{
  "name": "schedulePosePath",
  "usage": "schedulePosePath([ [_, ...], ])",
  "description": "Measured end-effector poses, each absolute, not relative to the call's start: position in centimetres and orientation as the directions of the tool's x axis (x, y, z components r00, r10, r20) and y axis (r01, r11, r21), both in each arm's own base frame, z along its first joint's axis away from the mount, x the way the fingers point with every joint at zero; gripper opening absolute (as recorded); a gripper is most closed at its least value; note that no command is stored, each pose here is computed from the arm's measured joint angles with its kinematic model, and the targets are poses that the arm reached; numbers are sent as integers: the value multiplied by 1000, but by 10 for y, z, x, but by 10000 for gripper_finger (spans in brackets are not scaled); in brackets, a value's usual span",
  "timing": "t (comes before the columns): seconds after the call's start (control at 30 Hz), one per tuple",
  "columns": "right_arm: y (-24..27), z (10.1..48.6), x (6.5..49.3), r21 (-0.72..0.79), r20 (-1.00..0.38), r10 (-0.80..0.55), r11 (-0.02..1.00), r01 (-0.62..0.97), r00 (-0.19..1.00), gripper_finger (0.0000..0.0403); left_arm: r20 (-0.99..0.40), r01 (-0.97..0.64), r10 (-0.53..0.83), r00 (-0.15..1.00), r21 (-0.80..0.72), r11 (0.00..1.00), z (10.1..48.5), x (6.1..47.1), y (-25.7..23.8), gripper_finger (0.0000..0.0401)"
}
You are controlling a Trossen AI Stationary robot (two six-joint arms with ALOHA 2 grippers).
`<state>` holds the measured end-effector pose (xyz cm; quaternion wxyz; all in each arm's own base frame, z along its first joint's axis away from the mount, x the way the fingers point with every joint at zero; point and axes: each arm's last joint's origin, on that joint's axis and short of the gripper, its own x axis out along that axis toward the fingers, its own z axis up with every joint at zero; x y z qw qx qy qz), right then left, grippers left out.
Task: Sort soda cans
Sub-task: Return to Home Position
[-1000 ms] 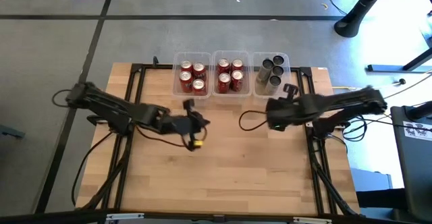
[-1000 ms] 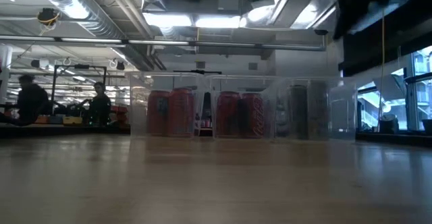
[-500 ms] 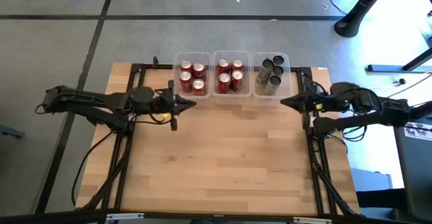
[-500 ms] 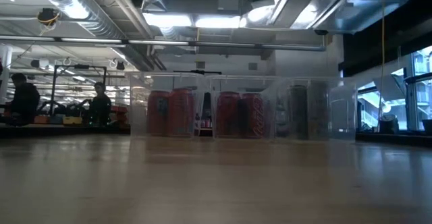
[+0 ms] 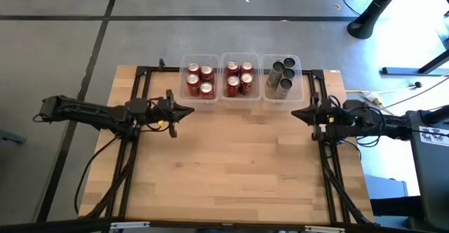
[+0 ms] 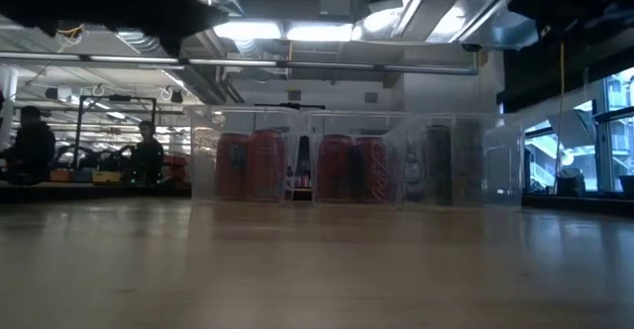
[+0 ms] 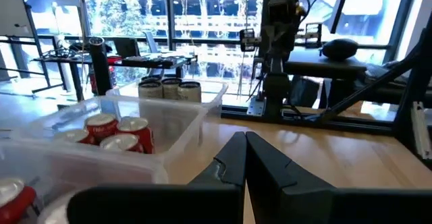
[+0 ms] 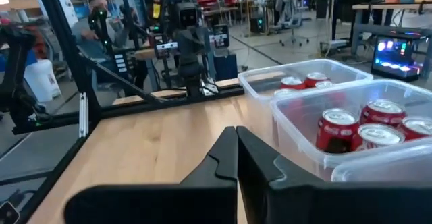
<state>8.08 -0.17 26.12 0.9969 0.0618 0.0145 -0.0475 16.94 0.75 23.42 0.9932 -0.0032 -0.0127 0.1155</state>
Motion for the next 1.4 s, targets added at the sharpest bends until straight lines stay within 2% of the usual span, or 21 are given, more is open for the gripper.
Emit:
schedulePosePath([
  [0.47, -1, 203, 94, 135, 87, -93, 988, 81, 992, 1, 83, -175, 184, 979, -108, 979, 182, 149, 2, 0],
  [0.6, -1, 192, 98, 143, 119, -92, 987, 75, 989, 1, 63, -182, 190, 980, -111, 977, 169, 143, 2, 0],
  [0.8, -1, 175, 101, 141, 78, -72, 988, 61, 994, 1, 57, -195, 202, 978, -110, 975, 169, 143, 2, 0],
  [1.1, -1, 168, 101, 153, 9, -81, 985, 79, 997, 1, -10, -202, 202, 979, -85, 976, 162, 143, 2, 0],
  [1.2, -2, 167, 101, 151, -9, -120, 981, 120, 993, 1, -10, -192, 192, 981, -88, 977, 162, 143, 2, 0],
  [1.4, -2, 166, 102, 150, -12, -102, 983, 103, 995, 1, 3, -196, 197, 980, -95, 976, 164, 142, 5, 0],
])
